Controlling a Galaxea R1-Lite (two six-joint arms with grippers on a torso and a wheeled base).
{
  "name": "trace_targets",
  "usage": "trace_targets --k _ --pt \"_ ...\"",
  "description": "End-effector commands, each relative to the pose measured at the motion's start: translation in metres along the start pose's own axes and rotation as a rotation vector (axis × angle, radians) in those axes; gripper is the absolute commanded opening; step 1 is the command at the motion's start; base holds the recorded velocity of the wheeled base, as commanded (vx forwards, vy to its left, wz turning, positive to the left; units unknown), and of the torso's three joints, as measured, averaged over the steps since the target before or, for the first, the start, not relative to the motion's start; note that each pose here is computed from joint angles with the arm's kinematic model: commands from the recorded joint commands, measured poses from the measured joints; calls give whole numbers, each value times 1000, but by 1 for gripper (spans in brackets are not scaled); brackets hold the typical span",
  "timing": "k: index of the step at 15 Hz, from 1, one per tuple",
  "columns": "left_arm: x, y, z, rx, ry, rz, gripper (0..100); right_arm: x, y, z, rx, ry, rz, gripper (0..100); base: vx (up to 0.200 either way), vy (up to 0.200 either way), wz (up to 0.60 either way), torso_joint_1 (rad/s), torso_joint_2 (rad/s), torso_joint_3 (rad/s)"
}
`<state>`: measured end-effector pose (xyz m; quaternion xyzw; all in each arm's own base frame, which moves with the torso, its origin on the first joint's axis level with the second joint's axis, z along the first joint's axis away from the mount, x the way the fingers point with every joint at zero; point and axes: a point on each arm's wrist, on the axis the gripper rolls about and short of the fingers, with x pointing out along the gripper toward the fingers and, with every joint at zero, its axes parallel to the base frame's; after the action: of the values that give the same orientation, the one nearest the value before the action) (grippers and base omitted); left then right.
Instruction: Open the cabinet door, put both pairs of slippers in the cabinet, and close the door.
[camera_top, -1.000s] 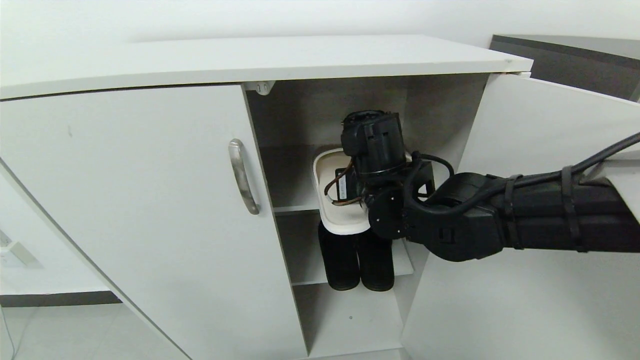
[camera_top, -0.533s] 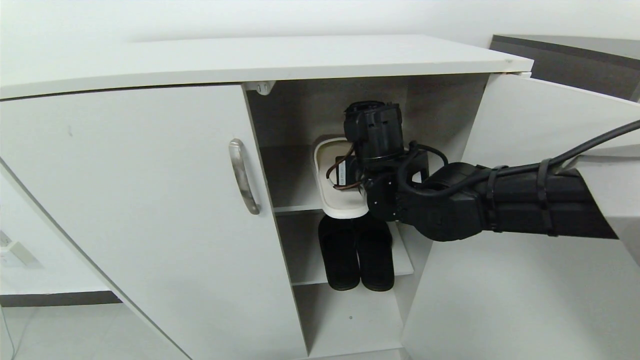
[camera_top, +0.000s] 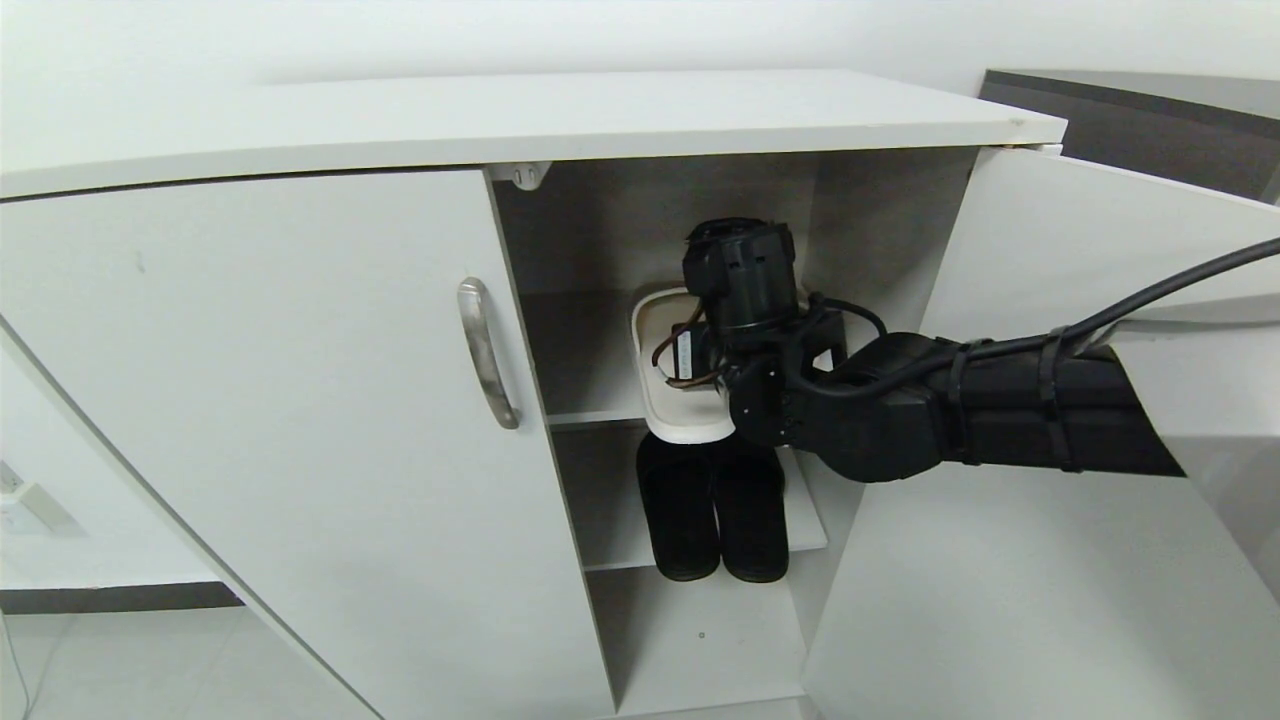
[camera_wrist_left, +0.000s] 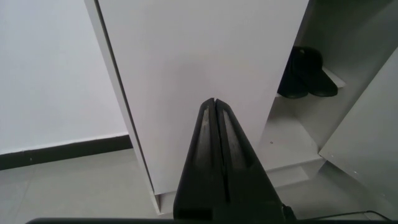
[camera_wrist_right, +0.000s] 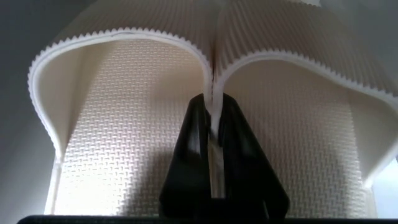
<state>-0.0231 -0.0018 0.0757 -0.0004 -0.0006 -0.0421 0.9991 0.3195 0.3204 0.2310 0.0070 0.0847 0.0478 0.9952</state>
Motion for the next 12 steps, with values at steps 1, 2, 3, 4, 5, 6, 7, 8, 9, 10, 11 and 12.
trace_targets --k 1,2,3,4,5,6,7,8,9,10,11,12 --pt "0 0 0 -1 1 0 0 2 1 -3 -4 4 -2 100 0 0 0 0 0 0" --pt "0 0 0 -1 1 0 0 2 1 -3 -6 6 -2 100 0 0 0 0 0 0" --pt "0 0 0 -1 1 0 0 1 1 -4 -8 9 -1 100 0 0 0 0 0 0" --pt "0 0 0 -1 1 0 0 -1 1 -4 -11 11 1 100 0 0 0 0 0 0" --pt "0 0 0 -1 1 1 0 -6 1 -2 -10 8 6 100 0 0 0 0 0 0" --pt "0 0 0 -1 1 0 0 -13 3 -2 -16 12 15 100 0 0 0 0 0 0" --pt "0 0 0 -1 1 0 0 -19 3 -1 -18 12 21 100 0 0 0 0 0 0" --pt "0 0 0 -1 1 0 0 -26 4 0 -20 14 28 100 0 0 0 0 0 0" --pt "0 0 0 -1 1 0 0 -34 3 1 -22 9 22 100 0 0 0 0 0 0" --pt "0 0 0 -1 1 0 0 -43 3 4 -18 4 26 100 0 0 0 0 0 0" --pt "0 0 0 -1 1 0 0 -52 3 6 -18 2 37 100 0 0 0 0 0 0" --pt "0 0 0 -1 1 0 0 -61 1 8 -21 2 44 100 0 0 0 0 0 0"
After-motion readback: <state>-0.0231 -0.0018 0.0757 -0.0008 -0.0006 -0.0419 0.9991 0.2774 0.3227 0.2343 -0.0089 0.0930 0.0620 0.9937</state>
